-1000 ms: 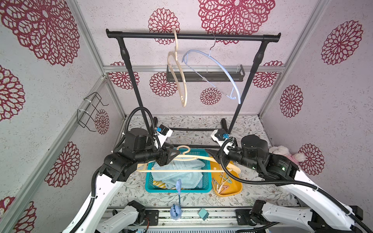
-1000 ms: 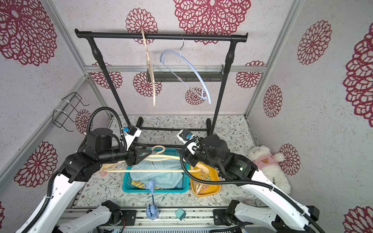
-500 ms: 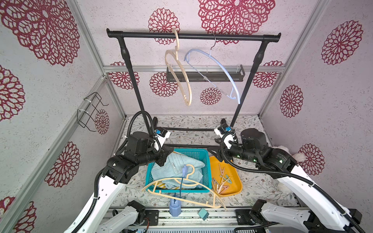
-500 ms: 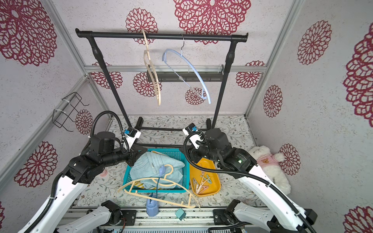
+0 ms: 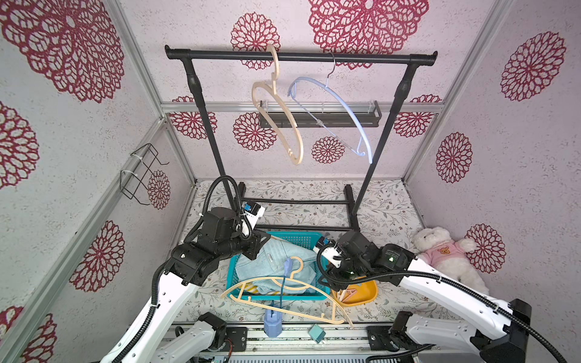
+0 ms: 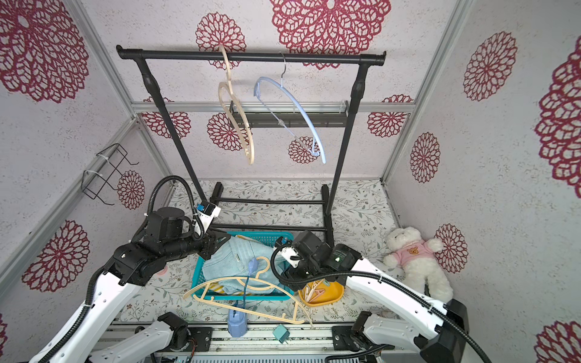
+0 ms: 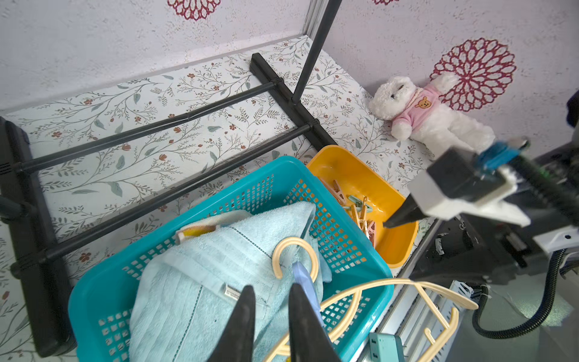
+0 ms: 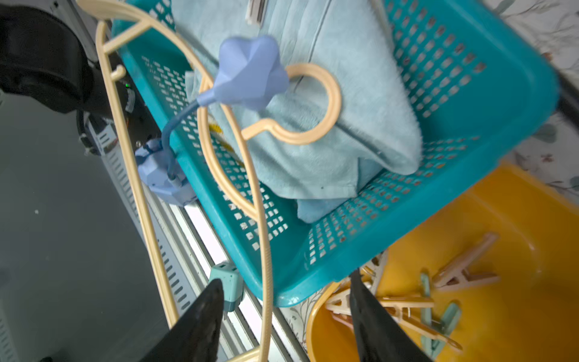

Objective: Remove the clothespins securing towels to the hanger
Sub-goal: Pick up the hanger from the basket.

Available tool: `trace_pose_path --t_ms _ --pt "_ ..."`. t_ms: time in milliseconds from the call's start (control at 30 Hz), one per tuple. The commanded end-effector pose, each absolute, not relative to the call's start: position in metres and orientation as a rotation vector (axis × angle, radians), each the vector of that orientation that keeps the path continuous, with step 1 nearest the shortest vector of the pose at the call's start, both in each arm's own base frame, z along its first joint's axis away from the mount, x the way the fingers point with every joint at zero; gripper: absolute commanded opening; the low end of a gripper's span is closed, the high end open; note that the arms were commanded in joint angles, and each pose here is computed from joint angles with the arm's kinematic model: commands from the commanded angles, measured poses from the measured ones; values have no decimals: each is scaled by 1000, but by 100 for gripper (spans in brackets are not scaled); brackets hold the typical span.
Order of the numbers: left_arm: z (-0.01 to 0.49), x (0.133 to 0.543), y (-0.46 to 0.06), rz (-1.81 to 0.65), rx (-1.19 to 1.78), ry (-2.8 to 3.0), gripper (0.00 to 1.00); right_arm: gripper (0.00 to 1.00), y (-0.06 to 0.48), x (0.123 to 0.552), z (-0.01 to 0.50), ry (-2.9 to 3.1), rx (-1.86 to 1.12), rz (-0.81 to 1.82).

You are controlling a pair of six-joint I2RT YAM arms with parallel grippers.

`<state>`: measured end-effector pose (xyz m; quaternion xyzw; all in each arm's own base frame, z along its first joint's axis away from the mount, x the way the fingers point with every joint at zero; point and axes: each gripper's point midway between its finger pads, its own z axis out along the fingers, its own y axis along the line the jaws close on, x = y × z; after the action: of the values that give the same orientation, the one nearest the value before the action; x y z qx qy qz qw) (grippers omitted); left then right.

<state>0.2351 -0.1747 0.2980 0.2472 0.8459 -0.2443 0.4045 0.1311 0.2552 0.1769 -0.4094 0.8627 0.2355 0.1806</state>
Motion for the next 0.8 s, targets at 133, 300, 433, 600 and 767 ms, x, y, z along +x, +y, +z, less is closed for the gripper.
trace_pose_path --t_ms 133,300,433,600,767 --pt "308 237 -178 -630 620 2098 24 63 264 112 156 2489 -1134 720" --pt "310 234 -176 -638 616 2095 24 59 272 110 145 2490 -1165 702" --pt "313 231 -175 -635 616 2088 24 56 277 109 136 2497 -1194 676" --pt "314 229 -175 -642 613 2091 25 48 278 111 125 2504 -1188 633" --pt "317 228 -174 -640 612 2085 25 16 279 117 133 2467 -1155 602"
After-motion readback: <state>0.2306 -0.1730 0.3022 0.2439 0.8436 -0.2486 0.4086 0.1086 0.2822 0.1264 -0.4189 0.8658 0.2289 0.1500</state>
